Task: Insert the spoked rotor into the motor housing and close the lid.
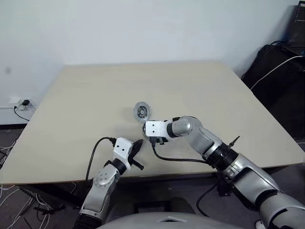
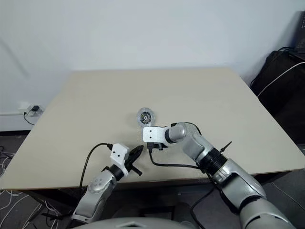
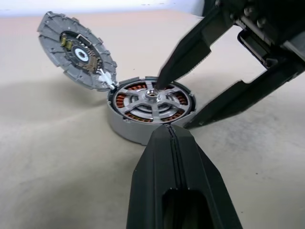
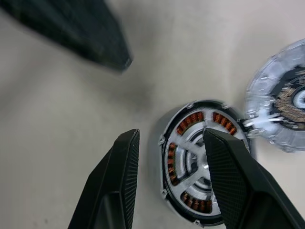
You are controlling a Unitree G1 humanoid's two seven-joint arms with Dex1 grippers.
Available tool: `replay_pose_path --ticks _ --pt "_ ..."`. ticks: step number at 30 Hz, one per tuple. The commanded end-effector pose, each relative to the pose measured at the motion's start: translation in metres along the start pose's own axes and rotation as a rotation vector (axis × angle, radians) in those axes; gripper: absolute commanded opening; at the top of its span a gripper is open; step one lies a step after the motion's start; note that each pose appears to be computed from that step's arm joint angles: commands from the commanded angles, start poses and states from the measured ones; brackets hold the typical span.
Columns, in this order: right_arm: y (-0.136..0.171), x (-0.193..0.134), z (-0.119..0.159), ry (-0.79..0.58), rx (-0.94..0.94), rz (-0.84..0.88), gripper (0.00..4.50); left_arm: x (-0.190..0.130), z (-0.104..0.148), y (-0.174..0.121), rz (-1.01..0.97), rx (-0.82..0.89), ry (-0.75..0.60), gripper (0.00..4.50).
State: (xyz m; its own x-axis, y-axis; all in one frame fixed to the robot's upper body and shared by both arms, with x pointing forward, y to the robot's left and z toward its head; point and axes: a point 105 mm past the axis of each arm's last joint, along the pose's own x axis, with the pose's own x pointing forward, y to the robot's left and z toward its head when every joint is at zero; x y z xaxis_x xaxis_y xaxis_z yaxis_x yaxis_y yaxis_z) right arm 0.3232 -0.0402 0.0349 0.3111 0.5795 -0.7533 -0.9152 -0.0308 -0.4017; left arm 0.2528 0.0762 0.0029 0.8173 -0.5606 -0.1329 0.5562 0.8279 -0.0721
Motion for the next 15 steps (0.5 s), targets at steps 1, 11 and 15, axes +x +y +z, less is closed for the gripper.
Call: replay_pose_path --ticks 1,11,15 --pt "-0.01 -0.002 0.004 0.003 -0.046 0.005 2.25 0.001 0.014 0.005 0.019 0.008 -0.061 0.0" --pt "-0.015 0.003 -0.018 0.056 -0.011 0.039 2.25 -0.004 0.009 0.006 0.053 -0.001 -0.068 0.0" --pt "-0.015 0.004 -0.025 0.085 -0.021 0.038 2.25 -0.006 0.014 0.006 0.057 0.002 -0.075 0.0"
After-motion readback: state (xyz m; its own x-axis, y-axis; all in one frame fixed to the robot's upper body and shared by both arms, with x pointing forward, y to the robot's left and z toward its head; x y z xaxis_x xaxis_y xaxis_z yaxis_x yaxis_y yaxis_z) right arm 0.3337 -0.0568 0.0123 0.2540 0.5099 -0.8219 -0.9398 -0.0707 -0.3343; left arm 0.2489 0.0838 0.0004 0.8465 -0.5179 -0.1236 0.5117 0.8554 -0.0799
